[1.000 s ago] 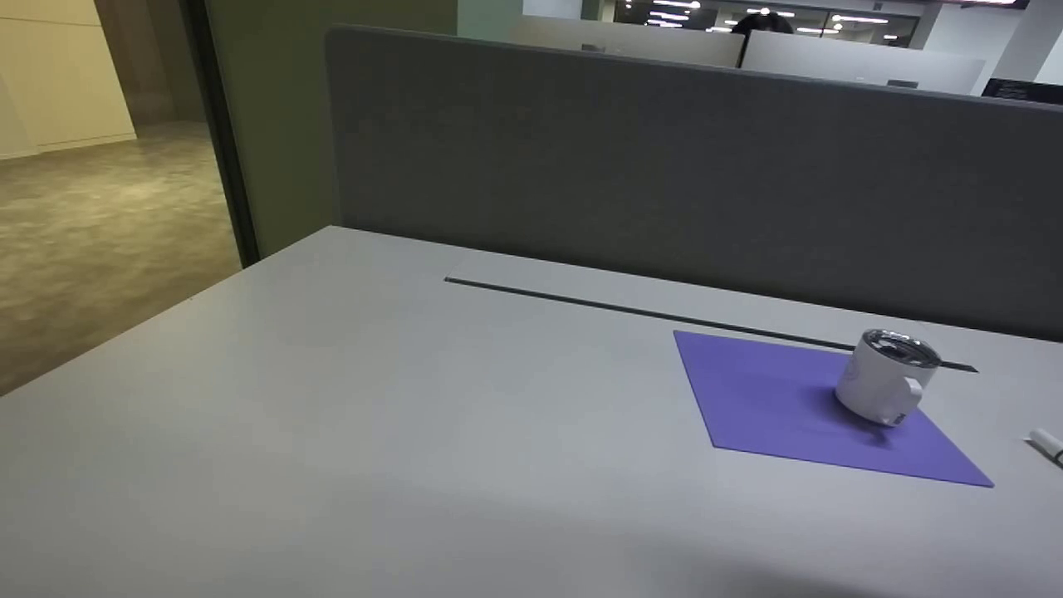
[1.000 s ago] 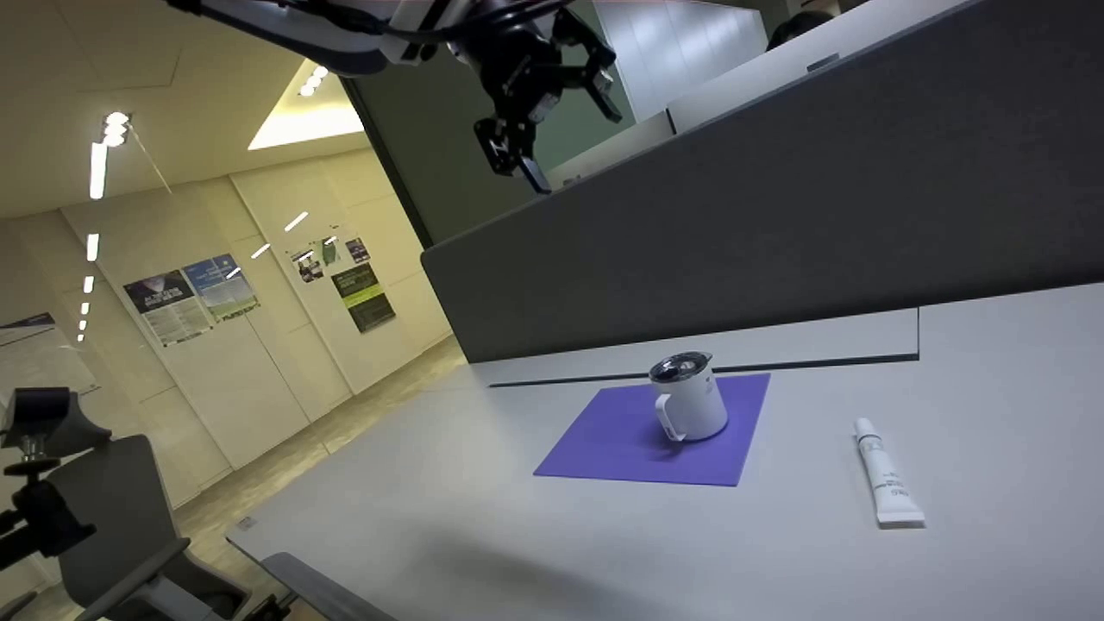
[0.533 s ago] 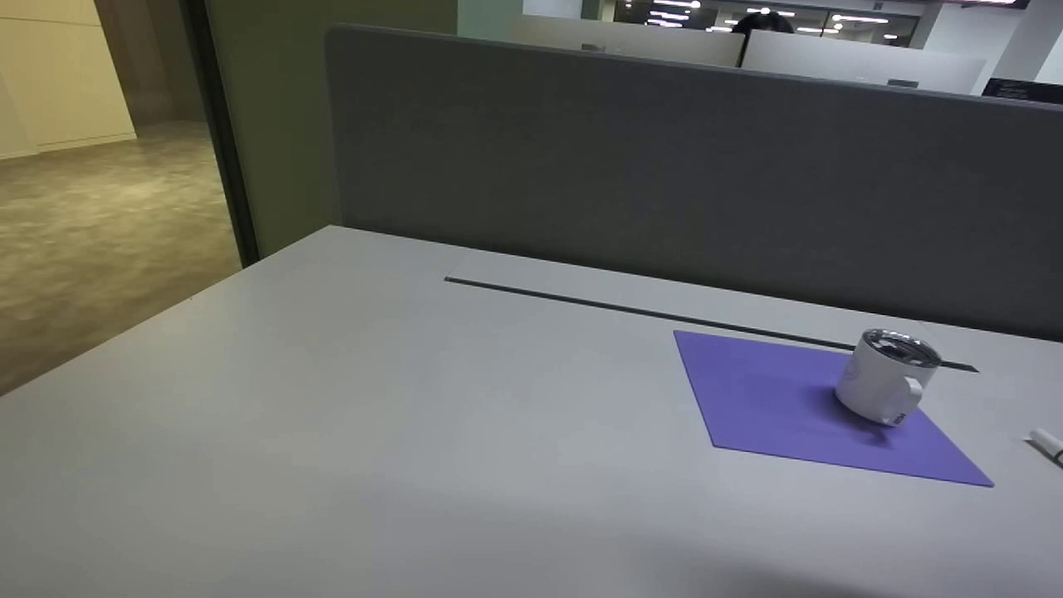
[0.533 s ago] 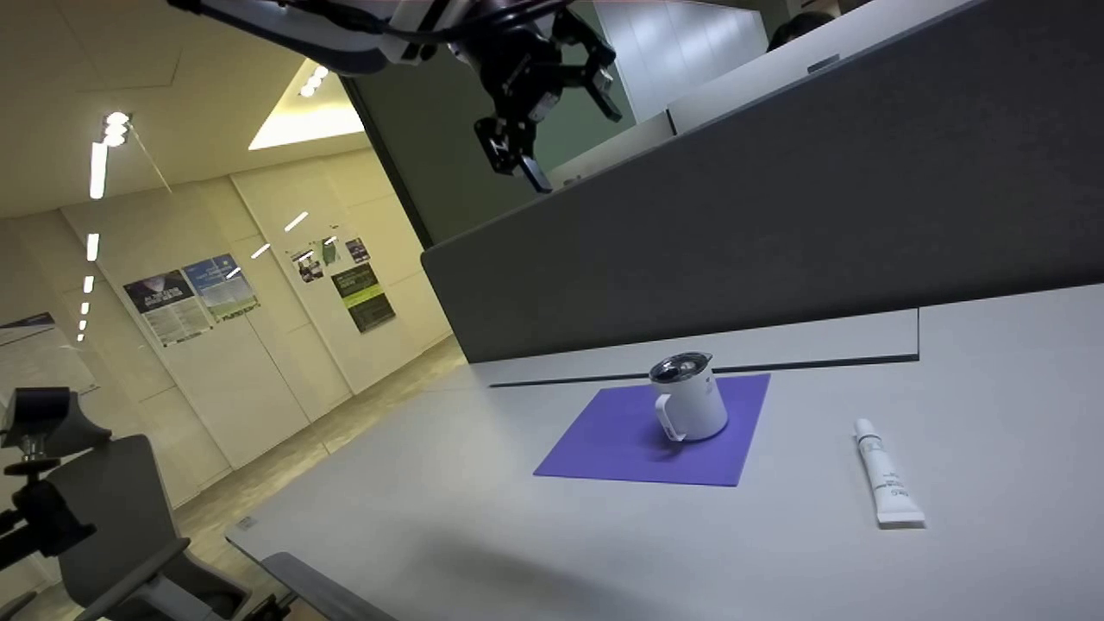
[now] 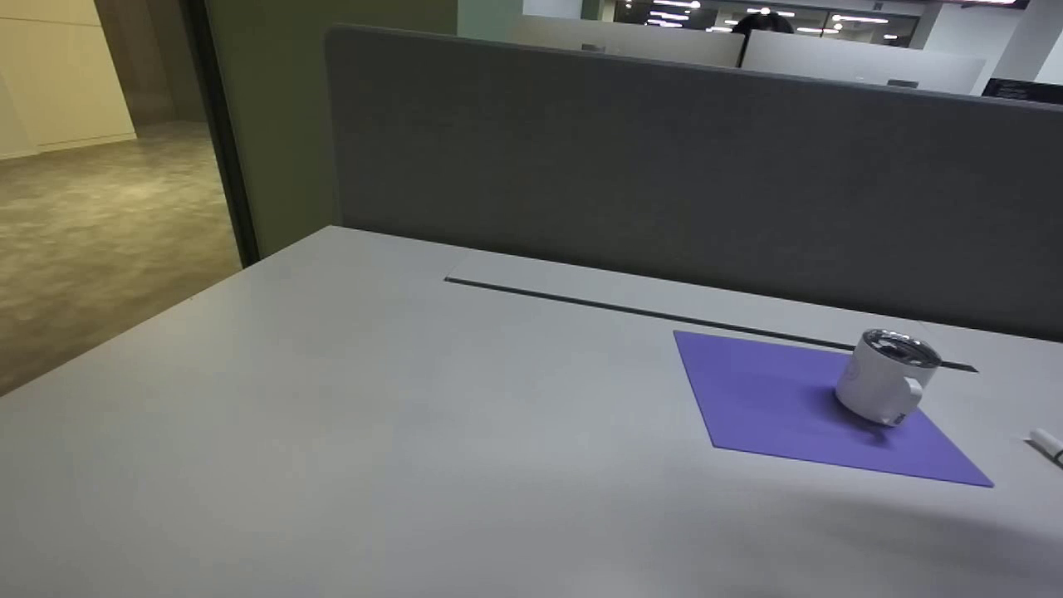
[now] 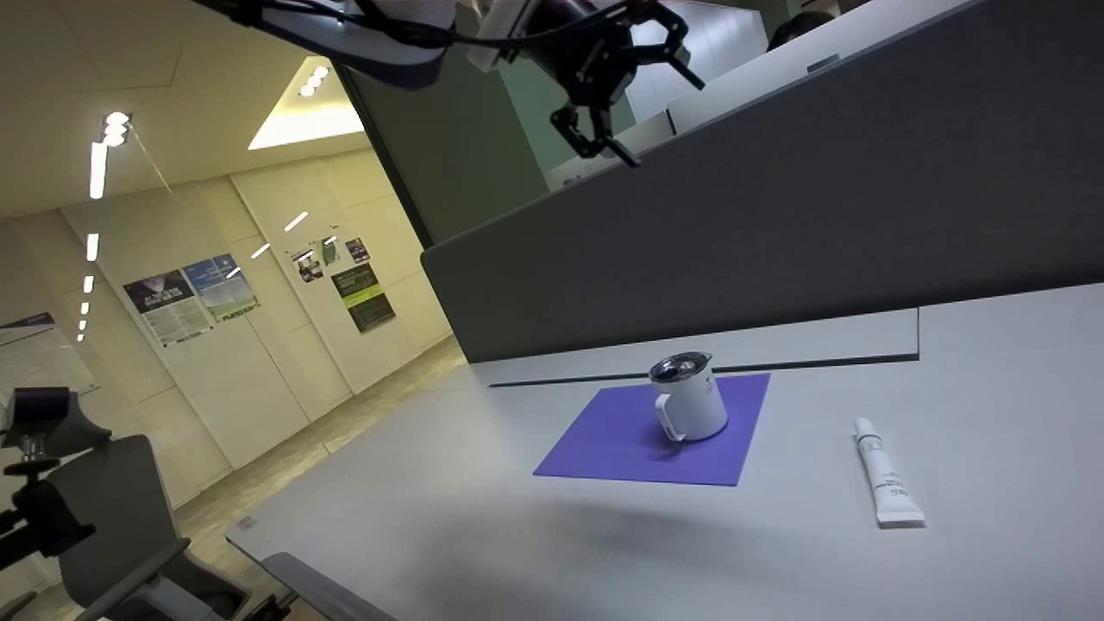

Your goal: Open then close the sliding lid on the travel mug

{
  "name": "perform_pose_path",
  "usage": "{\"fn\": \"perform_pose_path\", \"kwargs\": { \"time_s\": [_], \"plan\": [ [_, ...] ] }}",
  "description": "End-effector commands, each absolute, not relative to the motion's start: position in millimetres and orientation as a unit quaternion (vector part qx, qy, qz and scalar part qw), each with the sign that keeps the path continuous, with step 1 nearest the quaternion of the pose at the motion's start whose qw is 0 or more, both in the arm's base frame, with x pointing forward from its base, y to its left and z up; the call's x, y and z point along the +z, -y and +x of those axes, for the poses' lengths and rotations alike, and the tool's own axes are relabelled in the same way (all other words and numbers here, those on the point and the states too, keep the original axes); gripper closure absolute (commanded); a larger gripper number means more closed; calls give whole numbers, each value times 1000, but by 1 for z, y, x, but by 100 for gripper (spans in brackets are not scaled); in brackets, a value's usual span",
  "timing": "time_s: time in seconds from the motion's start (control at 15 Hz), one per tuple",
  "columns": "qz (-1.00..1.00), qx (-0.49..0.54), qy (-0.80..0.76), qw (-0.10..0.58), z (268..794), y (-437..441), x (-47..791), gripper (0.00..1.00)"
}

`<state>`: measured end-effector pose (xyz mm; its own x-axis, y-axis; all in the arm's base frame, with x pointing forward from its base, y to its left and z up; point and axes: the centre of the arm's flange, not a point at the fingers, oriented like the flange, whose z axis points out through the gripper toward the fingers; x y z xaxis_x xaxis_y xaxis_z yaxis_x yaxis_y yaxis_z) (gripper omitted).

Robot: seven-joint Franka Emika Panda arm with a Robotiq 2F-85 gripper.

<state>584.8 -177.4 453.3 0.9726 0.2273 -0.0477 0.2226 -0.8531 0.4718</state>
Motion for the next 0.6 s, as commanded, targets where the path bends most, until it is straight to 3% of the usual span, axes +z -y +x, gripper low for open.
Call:
{"fn": "perform_pose_path", "kwargs": {
  "time_s": [0.0, 0.53],
  "plan": [
    [953, 36, -157, 256, 642, 195, 431, 30],
    [946, 10, -258, 193, 684, 163, 342, 86]
  ]
}}
